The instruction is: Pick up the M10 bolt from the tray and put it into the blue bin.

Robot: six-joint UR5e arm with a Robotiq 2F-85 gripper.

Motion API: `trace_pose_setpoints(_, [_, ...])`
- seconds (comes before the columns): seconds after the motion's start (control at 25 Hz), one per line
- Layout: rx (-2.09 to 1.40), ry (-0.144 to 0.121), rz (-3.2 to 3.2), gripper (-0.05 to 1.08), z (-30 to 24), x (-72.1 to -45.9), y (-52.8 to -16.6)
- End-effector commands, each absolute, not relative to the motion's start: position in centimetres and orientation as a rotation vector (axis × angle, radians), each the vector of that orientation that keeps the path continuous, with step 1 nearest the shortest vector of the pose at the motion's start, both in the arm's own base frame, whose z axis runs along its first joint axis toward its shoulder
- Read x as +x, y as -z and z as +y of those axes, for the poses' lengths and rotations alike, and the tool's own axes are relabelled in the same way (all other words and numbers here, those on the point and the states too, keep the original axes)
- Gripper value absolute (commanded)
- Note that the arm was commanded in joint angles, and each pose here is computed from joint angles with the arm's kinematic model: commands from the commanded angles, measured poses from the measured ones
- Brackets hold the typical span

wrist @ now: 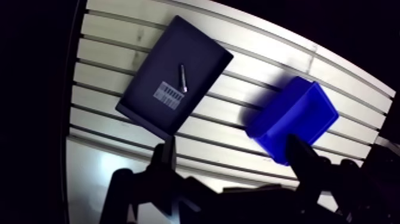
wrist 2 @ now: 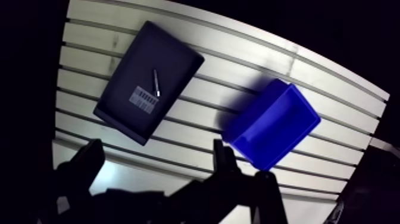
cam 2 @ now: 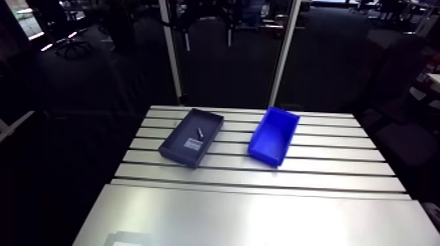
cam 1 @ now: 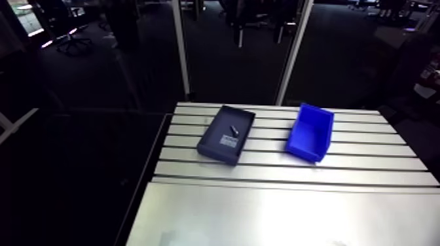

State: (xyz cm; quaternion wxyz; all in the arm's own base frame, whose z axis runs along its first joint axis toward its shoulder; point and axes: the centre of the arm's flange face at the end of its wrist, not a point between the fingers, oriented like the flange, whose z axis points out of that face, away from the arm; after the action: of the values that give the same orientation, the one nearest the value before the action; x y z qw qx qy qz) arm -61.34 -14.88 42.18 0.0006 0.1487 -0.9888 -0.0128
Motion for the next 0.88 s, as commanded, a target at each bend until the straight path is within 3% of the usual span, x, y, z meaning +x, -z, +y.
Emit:
trace_pose_setpoints(0.04, [0.524,0.040,-3.098,0.01,-17.1,-63.1,-38.4])
trace_pose_setpoints(0.88, [0.577,0.035,-3.163,0.01,-18.7,-62.4,-30.8])
